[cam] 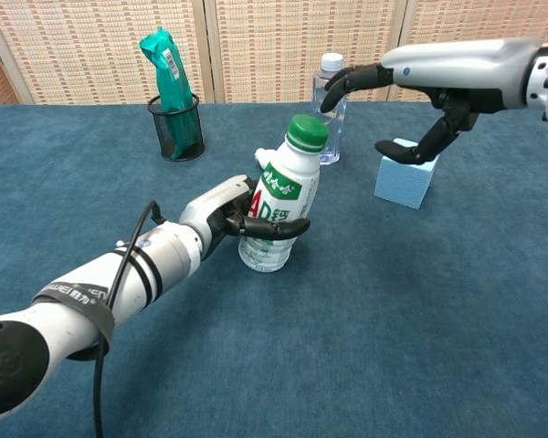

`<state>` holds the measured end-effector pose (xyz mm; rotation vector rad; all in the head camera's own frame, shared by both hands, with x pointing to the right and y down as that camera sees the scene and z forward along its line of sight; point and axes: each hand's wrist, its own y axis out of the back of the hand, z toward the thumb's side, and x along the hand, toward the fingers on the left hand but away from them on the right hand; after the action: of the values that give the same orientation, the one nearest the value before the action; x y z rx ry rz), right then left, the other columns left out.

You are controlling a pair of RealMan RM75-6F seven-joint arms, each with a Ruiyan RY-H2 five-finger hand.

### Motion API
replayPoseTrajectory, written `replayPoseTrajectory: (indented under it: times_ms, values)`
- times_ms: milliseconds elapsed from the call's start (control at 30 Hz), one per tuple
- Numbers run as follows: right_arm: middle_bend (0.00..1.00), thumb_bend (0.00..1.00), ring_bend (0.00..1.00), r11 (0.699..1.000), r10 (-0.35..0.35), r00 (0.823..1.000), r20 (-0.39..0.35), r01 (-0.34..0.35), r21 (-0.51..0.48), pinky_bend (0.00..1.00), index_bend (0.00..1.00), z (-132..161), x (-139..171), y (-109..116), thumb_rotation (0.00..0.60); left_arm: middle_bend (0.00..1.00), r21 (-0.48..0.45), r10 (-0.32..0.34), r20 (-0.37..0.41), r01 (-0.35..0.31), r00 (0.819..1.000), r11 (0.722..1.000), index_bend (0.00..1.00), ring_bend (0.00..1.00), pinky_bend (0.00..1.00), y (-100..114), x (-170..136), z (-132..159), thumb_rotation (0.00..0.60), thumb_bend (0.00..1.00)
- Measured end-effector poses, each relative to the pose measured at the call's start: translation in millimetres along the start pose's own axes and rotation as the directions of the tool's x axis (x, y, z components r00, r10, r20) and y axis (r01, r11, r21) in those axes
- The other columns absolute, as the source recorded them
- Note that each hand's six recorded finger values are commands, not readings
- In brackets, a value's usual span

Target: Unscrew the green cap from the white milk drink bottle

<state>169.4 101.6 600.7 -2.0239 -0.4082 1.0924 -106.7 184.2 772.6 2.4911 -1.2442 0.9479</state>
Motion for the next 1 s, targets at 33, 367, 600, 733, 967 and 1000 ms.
replayPoseTrajectory:
  times_ms: [33,367,600,733,967,1000]
  values:
    - [0.00,0.46,0.00,1.000,0.005,1.000,-0.002,-0.005,0.003,0.00,0.18,0.7,-0.5,-1.3,0.600,0.84,0.000,0.001,0.000,-0.001,1.000,1.000,0.73,0.39,0.06,0.2,0.5,0.2,0.600,0.93]
    - [0.00,0.46,0.00,1.000,0.024,1.000,-0.012,-0.024,-0.006,0.00,0.21,7.4,-3.2,-6.4,0.600,0.87,0.014,0.008,0.009,-0.008,1.000,1.000,0.74,0.48,0.12,0.7,1.3,1.0,0.600,0.97]
    - [0.00,0.46,0.00,1.000,0.026,0.999,-0.018,-0.026,-0.006,0.00,0.21,10.0,-3.2,-5.8,0.600,0.90,0.047,-0.005,0.024,0.004,1.000,0.999,0.76,0.52,0.18,-2.4,1.2,1.6,0.600,1.00]
    - [0.00,0.46,0.00,1.000,0.025,0.999,-0.023,-0.025,-0.007,0.00,0.21,11.7,-2.9,-4.8,0.600,0.90,0.062,-0.022,0.013,0.021,1.000,0.998,0.76,0.53,0.20,-4.3,1.4,-0.4,0.600,1.00]
    - [0.00,0.46,0.00,0.999,0.031,0.999,-0.041,-0.031,-0.006,0.00,0.21,16.8,-1.5,-4.1,0.600,0.91,0.063,-0.043,-0.007,0.043,0.999,0.997,0.76,0.53,0.20,-7.5,1.5,-2.4,0.600,1.00]
    - [0.00,0.46,0.00,0.999,0.032,0.998,-0.045,-0.033,-0.007,0.00,0.21,17.7,-1.2,-4.0,0.600,0.91,0.062,-0.047,-0.010,0.048,0.999,0.997,0.76,0.53,0.20,-8.0,1.5,-2.6,0.600,1.00]
